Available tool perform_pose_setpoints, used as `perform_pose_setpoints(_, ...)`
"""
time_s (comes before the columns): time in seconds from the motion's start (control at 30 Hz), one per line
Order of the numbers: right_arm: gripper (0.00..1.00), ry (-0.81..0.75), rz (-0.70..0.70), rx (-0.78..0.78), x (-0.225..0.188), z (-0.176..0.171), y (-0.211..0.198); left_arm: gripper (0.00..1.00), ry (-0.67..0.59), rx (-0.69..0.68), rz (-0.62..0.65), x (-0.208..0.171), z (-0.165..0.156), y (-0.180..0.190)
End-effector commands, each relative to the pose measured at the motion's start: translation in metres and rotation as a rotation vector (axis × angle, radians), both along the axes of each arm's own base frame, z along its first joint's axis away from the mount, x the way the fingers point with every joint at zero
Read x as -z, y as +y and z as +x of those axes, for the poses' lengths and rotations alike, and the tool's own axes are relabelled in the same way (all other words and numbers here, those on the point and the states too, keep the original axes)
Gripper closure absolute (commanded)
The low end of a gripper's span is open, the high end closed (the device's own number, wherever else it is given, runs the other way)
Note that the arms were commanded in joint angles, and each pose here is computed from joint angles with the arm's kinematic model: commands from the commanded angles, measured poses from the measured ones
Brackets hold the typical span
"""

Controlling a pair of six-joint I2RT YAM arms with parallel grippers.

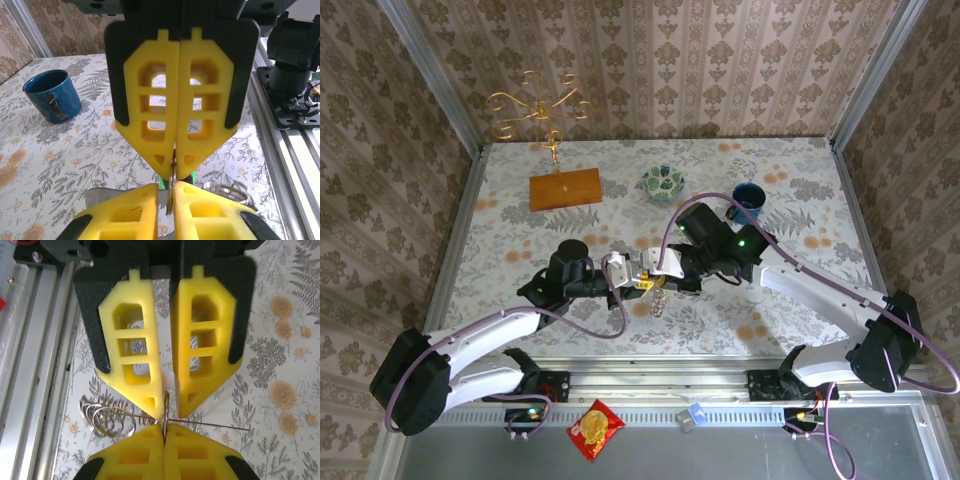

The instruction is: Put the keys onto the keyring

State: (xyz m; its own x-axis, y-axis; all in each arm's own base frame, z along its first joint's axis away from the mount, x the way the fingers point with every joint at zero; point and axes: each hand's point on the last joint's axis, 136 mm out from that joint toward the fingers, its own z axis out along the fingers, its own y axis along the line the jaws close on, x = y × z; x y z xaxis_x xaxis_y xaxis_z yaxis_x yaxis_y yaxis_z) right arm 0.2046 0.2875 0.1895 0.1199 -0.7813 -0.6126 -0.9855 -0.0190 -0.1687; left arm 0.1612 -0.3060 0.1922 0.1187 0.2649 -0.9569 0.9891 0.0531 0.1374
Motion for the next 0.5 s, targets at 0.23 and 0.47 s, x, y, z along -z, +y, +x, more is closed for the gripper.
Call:
perform_pose_setpoints(0.23,0.88,0.005,0.13,0.005,-0.024,-0.007,0.007,1.0,-0.025,0.051,-0.018,-0.01,-0.003,-0.005)
perform_pose_setpoints(0.47,0.66,0.105,0.335,0.1,-0.028,-0.001,-0.006,1.0,-0.027,0.059,-0.08,-0.018,-0.006,-0.006)
